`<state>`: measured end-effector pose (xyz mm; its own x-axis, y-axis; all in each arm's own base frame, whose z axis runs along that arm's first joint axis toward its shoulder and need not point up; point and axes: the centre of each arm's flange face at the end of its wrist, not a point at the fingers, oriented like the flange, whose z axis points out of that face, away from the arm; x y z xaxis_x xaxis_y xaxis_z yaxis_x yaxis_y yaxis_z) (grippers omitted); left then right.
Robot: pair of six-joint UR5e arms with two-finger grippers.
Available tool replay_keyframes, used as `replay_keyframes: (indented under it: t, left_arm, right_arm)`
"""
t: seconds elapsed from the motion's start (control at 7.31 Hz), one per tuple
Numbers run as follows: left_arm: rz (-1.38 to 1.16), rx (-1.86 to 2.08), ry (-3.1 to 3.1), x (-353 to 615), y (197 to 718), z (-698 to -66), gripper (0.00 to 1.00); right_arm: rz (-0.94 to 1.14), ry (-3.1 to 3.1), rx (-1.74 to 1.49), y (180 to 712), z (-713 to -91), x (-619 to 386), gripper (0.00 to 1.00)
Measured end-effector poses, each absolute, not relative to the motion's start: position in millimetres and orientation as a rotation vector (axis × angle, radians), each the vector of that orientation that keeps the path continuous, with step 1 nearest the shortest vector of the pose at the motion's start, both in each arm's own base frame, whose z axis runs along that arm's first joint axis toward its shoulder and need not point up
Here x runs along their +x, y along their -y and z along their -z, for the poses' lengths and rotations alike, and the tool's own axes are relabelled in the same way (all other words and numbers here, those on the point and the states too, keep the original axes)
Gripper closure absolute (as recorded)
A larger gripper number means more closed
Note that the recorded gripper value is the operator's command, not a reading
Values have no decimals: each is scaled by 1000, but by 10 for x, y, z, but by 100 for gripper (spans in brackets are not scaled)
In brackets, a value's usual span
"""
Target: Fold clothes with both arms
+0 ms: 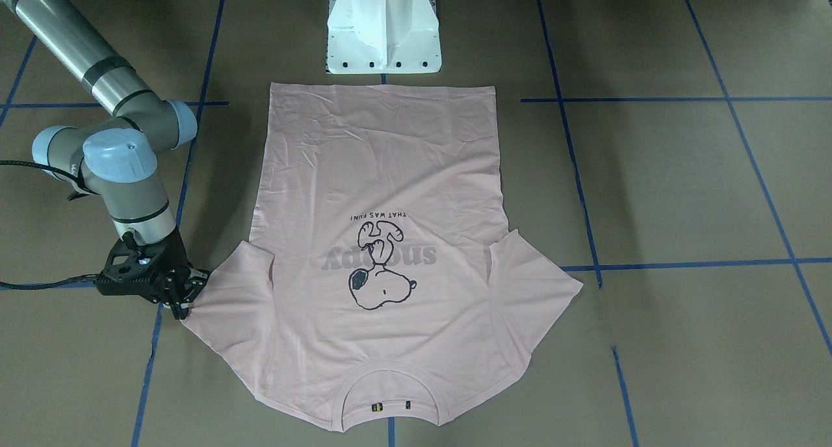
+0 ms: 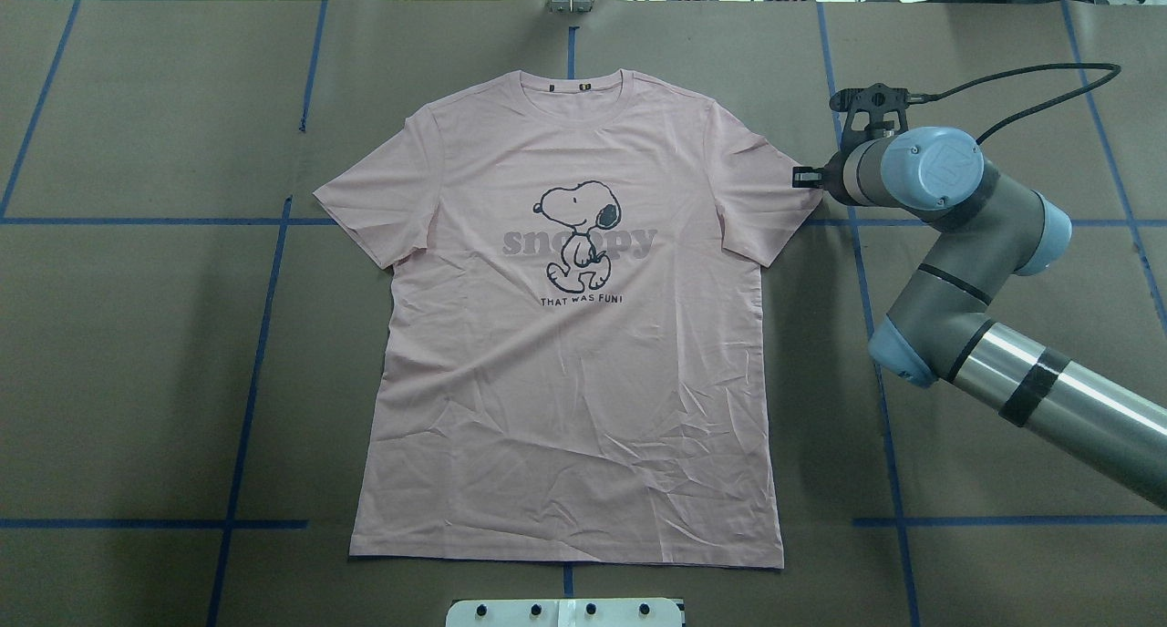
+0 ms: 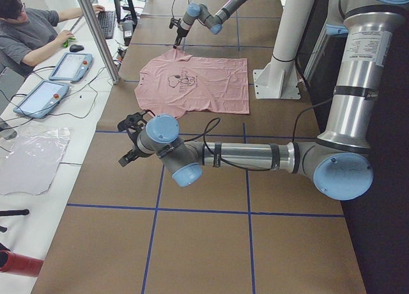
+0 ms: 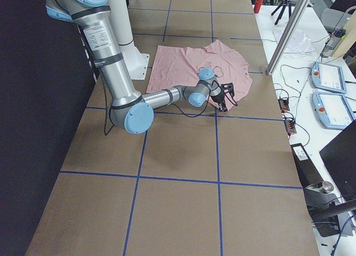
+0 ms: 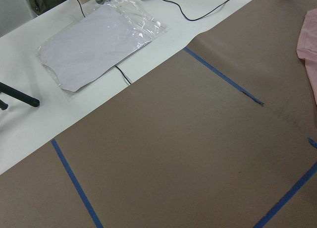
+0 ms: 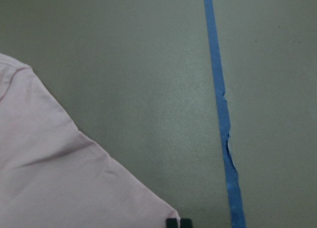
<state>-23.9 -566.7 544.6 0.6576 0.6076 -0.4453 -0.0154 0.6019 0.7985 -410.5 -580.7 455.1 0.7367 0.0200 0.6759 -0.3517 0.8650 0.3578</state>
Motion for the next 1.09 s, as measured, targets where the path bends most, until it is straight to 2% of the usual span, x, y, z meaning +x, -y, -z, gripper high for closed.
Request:
replay_keyframes:
  t: [0.41,0.82,0.96,1.09]
  left_arm:
    - [-407,860,-783,-236,5667,-5446,0]
    - [-405,854,-784,-238,5646,-5478,0]
    - [-404,852,-784,-238,5638,-5490,0]
    - [-404,851,-784,-239,5630,-5501,0]
  right_arm:
    - [-258,631,465,5895,-3583,-4304,100]
    - [-349,581,450,5834,-2768,-5091,100]
    - [-358,570,449,5861,-2663,-5303,1]
    - [-355,557,452,5873,-2621,-5444,0]
